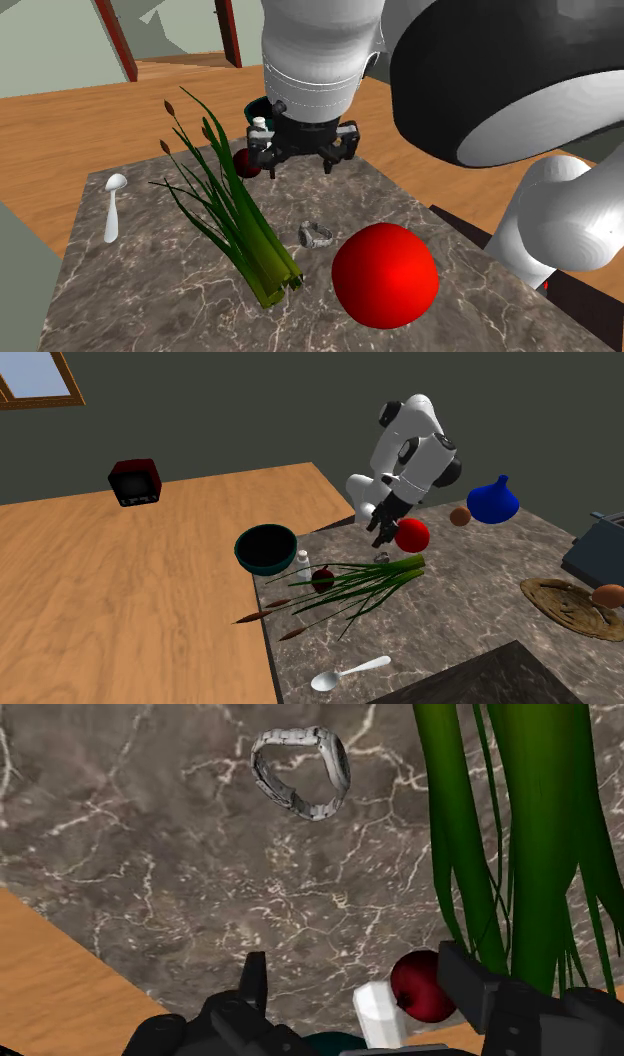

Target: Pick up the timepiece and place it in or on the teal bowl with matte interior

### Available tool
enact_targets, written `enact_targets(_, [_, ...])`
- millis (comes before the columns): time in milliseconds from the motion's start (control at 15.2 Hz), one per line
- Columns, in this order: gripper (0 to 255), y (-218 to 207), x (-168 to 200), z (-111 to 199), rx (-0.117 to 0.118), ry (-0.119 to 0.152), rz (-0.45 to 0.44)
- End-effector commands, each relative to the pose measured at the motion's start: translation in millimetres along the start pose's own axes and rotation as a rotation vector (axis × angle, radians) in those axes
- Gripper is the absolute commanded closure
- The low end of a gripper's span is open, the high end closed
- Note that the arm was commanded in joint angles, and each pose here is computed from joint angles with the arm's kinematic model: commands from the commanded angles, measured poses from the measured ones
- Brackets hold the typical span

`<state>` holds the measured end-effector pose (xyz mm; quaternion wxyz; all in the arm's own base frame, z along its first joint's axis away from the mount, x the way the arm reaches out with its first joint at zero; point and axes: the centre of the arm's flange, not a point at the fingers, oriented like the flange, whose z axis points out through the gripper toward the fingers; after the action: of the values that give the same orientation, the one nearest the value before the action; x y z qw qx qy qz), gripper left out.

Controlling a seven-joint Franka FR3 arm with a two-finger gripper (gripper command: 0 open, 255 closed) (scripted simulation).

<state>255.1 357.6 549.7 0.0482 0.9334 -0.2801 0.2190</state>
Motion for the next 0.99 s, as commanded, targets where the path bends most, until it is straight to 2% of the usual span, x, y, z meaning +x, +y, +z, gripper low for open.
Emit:
enact_targets(0, [0, 1, -20, 9, -0.025, -0.011, 0.032])
enact_targets(264, [0, 3, -64, 31, -0.078, -0.036, 0.094])
enact_targets(330, [0, 3, -68, 33, -0.084, -0.038, 0.101])
enact_targets(924, [0, 6, -70, 73, -0.084, -0.038, 0.101])
